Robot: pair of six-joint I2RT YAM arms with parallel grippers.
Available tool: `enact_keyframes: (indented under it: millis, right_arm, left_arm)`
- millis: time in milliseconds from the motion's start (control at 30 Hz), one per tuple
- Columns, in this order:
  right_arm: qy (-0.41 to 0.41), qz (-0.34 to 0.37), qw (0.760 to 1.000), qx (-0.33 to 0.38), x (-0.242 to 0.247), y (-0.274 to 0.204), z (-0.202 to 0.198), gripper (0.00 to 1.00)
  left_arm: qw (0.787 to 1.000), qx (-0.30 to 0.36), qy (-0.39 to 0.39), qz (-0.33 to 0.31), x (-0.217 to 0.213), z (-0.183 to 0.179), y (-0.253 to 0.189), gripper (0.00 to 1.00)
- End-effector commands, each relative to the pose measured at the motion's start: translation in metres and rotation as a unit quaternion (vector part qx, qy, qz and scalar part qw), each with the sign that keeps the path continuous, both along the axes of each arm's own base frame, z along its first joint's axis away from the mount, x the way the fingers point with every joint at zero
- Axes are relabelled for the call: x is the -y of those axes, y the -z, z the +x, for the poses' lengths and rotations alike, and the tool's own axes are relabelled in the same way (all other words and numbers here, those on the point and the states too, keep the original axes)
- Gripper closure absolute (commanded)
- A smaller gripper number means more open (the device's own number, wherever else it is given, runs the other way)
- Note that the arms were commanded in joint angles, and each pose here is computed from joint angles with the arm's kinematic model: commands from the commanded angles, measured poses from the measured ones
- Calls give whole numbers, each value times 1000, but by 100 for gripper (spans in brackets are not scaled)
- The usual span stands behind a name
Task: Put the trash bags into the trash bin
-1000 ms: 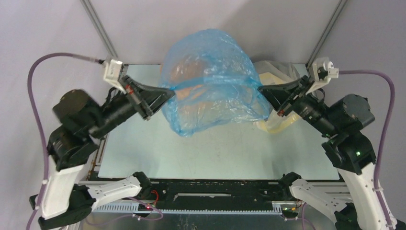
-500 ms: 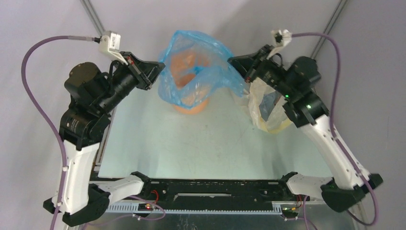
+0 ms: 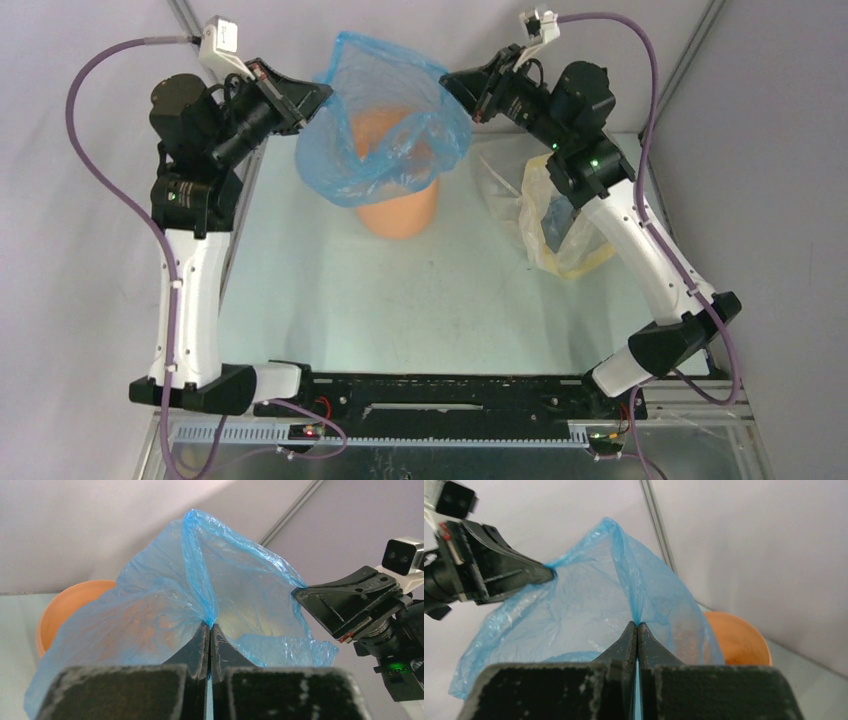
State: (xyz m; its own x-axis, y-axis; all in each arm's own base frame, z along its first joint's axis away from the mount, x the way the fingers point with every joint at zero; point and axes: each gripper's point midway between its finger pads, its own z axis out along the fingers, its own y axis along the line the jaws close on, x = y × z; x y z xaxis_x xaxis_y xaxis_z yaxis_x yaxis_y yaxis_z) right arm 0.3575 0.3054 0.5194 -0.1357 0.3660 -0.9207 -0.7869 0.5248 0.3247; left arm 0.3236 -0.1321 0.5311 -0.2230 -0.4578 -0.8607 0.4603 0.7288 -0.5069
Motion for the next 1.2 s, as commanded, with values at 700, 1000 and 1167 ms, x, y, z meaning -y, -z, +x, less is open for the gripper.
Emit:
enact_keyframes:
  millis: [700,1000,1167]
  right_arm:
    - [5,19,1000,-6,-6,-25,77,96]
    - [41,-21,999,27,17,-45,57,34]
    - [49,-55,995,64,14,-51,36,46]
  left_arm:
    - [995,24,45,-84,-1,83,-25,100]
    - [994,33,62,-87,1,92,-22,100]
    - [989,39,98,-100,12,89,-27,100]
